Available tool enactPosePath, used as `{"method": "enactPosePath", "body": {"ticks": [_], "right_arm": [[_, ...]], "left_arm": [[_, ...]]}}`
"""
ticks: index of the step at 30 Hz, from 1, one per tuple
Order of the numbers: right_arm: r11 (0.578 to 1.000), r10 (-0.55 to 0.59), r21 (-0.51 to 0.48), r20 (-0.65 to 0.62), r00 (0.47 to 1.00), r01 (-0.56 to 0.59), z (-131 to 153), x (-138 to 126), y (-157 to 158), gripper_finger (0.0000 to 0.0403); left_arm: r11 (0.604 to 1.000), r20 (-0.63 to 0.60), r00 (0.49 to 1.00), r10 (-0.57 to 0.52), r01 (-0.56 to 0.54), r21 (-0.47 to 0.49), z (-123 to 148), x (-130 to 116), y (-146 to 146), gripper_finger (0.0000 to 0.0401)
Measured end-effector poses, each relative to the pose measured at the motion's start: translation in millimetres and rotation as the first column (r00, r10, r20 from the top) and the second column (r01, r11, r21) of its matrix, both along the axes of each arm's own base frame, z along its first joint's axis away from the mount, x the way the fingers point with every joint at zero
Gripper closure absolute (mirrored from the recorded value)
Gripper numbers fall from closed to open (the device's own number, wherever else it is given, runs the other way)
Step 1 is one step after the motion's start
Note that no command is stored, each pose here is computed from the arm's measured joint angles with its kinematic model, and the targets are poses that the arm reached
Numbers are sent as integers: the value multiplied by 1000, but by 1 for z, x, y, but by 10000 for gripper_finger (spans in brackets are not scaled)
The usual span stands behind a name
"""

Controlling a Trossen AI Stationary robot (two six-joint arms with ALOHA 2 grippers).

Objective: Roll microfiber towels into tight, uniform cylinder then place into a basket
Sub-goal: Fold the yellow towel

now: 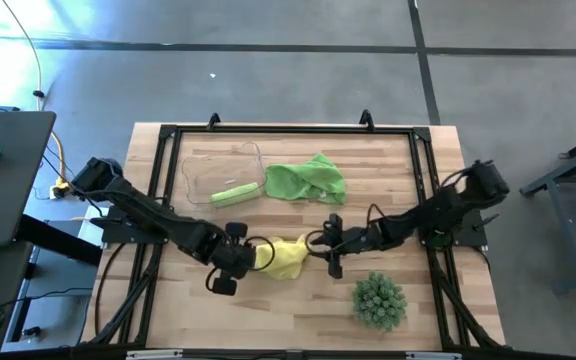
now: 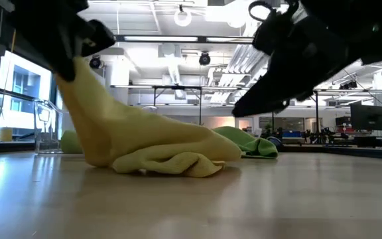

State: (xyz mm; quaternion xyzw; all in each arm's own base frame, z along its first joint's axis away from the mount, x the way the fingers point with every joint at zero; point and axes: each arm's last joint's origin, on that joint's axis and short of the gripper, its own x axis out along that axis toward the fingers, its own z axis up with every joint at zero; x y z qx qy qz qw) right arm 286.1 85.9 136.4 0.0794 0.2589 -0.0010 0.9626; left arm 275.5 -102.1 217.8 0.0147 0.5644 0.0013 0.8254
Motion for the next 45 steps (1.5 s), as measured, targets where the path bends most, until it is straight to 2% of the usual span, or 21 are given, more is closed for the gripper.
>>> {"method": "enactPosePath", "body": {"ticks": [4,12,17,24,29,34,39,45], "right_arm": [[999,12,-34,-27,1000,-13,-15,3,0,257],[997,-4,-81,-72,997,-2,-30,7,-10,208],[995,-4,-102,-77,997,-3,-35,9,-15,208],[992,94,-90,13,995,-92,-26,14,-12,259],[997,60,-40,12,998,-59,-26,15,-13,318],[999,30,9,11,999,-30,-26,15,-14,388],[999,4,52,25,1000,-5,-20,15,-15,394],[1000,7,11,1,1000,-7,4,6,-23,401]], "left_arm": [[1000,-29,1000,13,-13,-13,-8,-2,-7,401],[1000,-46,999,4,-5,-15,-13,-5,-18,401],[999,-41,999,30,-31,-23,-12,-5,-19,401],[999,-40,998,46,-47,-25,-12,-4,-18,401],[994,-9,994,108,-107,19,-12,-4,-17,397],[990,8,992,129,-129,52,-12,-4,-15,373],[991,-9,992,126,-125,52,-12,-5,-15,340],[987,-58,990,132,-125,101,-2,-8,-13,308]]}}
